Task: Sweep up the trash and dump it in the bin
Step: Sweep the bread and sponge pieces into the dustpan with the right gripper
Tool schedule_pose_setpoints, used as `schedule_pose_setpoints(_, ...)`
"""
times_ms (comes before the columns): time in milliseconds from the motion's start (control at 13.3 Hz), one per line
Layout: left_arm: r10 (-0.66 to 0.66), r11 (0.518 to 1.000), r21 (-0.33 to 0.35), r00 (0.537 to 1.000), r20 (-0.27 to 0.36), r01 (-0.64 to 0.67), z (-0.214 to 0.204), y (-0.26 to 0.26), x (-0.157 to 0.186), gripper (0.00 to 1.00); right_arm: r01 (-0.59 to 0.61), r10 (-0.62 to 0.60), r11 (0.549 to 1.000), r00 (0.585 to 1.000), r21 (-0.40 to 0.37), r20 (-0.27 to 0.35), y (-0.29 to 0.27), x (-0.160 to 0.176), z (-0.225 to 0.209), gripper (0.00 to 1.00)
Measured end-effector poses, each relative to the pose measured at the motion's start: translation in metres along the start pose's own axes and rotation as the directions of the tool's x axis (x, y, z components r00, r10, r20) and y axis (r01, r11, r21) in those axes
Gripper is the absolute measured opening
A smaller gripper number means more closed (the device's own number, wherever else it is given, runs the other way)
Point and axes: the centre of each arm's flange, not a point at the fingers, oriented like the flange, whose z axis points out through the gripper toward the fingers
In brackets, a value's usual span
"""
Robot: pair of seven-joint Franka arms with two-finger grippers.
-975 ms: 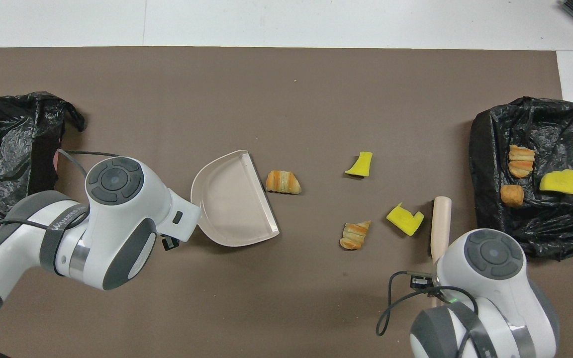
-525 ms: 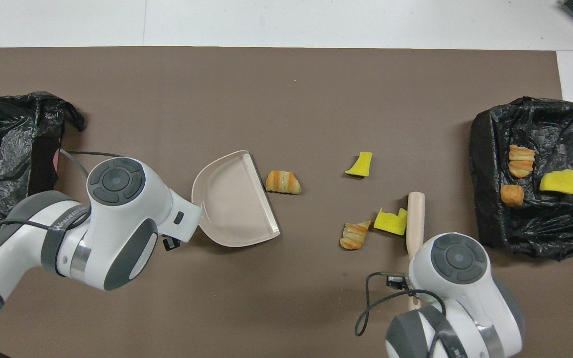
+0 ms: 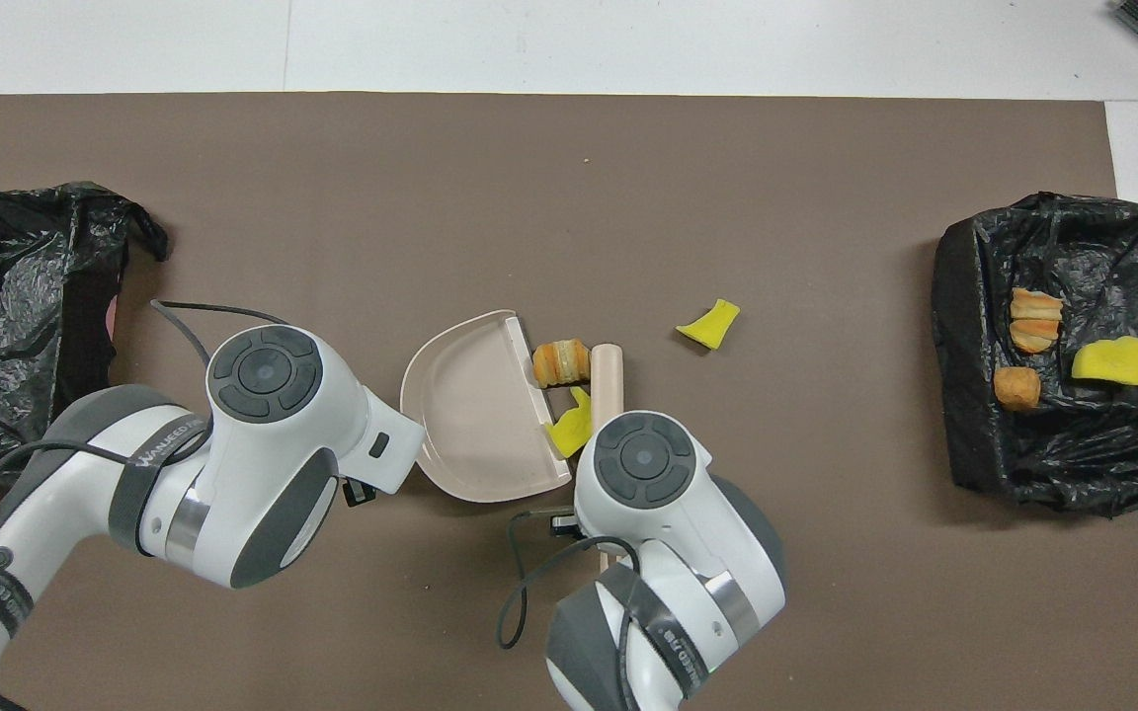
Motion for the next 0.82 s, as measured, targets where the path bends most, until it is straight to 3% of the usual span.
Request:
schedule_pose_setpoints(450,-0.004,1.0,-0.001,1.0,0.001,0.004,0.001,-0.001,-0.002,0.31,0.136,-0.136,0.991,0.991,-0.008,0.008,-0.061,-0.074,-0.014,0.26)
schedule_pose_setpoints(825,-0.003,1.0,0.002,1.0,-0.002,0.003,0.0,-0.001,-0.001,0.31,0.16,-0.16,0.987,0.987,-0.01,0.011,-0.067,-0.103,-0.036,0.26)
